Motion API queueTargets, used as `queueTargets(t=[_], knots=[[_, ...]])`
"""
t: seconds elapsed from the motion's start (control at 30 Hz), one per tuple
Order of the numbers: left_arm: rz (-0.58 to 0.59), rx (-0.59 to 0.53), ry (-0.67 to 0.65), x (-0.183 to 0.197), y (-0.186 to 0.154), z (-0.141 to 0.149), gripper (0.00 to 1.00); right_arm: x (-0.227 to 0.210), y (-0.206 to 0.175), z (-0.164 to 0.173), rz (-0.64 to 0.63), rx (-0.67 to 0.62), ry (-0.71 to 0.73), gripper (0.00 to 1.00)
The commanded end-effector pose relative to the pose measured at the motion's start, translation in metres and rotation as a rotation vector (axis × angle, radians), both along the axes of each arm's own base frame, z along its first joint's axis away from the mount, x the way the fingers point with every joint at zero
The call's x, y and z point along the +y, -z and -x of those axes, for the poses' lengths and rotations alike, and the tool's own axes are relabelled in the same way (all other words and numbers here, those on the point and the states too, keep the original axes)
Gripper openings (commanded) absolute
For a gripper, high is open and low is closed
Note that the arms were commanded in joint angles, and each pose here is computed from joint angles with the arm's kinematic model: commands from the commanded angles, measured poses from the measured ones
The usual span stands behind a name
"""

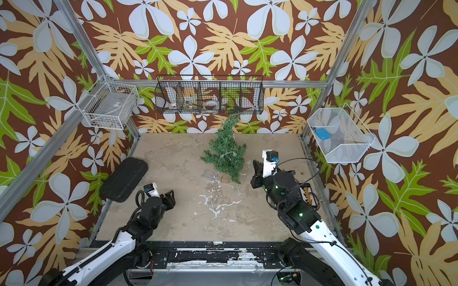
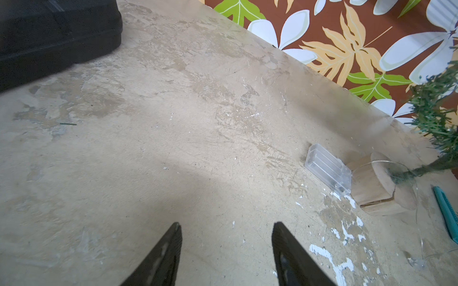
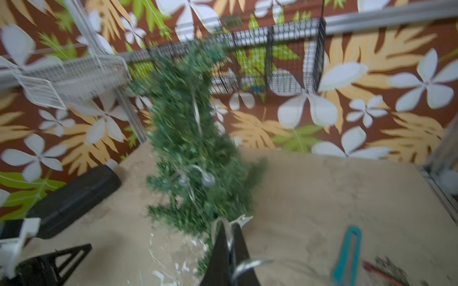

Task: Remove string lights from the small christmas tree
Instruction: Remove the light string from the Christmas tree.

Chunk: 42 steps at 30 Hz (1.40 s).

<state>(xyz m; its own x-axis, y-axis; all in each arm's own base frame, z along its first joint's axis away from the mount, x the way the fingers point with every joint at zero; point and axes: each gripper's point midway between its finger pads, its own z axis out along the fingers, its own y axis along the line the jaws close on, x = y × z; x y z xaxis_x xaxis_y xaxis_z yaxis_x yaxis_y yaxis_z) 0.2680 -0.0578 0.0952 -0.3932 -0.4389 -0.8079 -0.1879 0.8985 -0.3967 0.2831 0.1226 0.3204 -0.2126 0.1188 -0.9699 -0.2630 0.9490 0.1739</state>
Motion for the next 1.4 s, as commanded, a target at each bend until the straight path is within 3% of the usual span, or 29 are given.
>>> queueTargets(t=[0.0,0.2,0.4,0.5,0.63,0.9,1.03,1.17,1.27,1.37], knots=[[0.006,-0.017,-0.001,-0.001,-0.005,-0.002,0.61,-0.018,0.027,-0.006,-0.075,0.066,0.053,0.0],[0.004,-0.01,0.009,-0.003,-0.004,-0.003,0.6,0.047,0.038,0.013,-0.138,0.067,-0.355,0.0],[0.002,-0.007,0.006,-0.003,-0.004,-0.004,0.6,0.093,0.06,0.03,-0.122,0.116,-0.527,0.0],[0.002,-0.007,0.0,-0.002,-0.004,-0.004,0.6,0.108,0.075,0.033,-0.076,0.108,-0.502,0.0],[0.002,-0.006,0.003,-0.002,-0.003,-0.004,0.6,0.12,0.085,0.031,-0.152,0.122,-0.514,0.0],[0.004,-0.009,0.007,-0.003,-0.003,-0.004,0.6,0.139,0.096,0.02,-0.184,0.145,-0.509,0.0],[0.106,-0.058,-0.028,-0.006,-0.014,-0.01,0.6,0.138,0.085,0.028,-0.175,0.144,-0.531,0.0],[0.256,-0.079,0.011,-0.028,-0.018,-0.021,0.61,0.117,0.08,0.036,-0.118,0.118,-0.484,0.0],[0.21,-0.033,0.092,-0.056,-0.025,-0.034,0.67,0.092,0.092,0.035,-0.047,0.11,-0.382,0.0],[0.181,-0.058,0.162,-0.082,-0.04,-0.041,0.73,0.079,0.102,0.036,-0.024,0.113,-0.334,0.0]])
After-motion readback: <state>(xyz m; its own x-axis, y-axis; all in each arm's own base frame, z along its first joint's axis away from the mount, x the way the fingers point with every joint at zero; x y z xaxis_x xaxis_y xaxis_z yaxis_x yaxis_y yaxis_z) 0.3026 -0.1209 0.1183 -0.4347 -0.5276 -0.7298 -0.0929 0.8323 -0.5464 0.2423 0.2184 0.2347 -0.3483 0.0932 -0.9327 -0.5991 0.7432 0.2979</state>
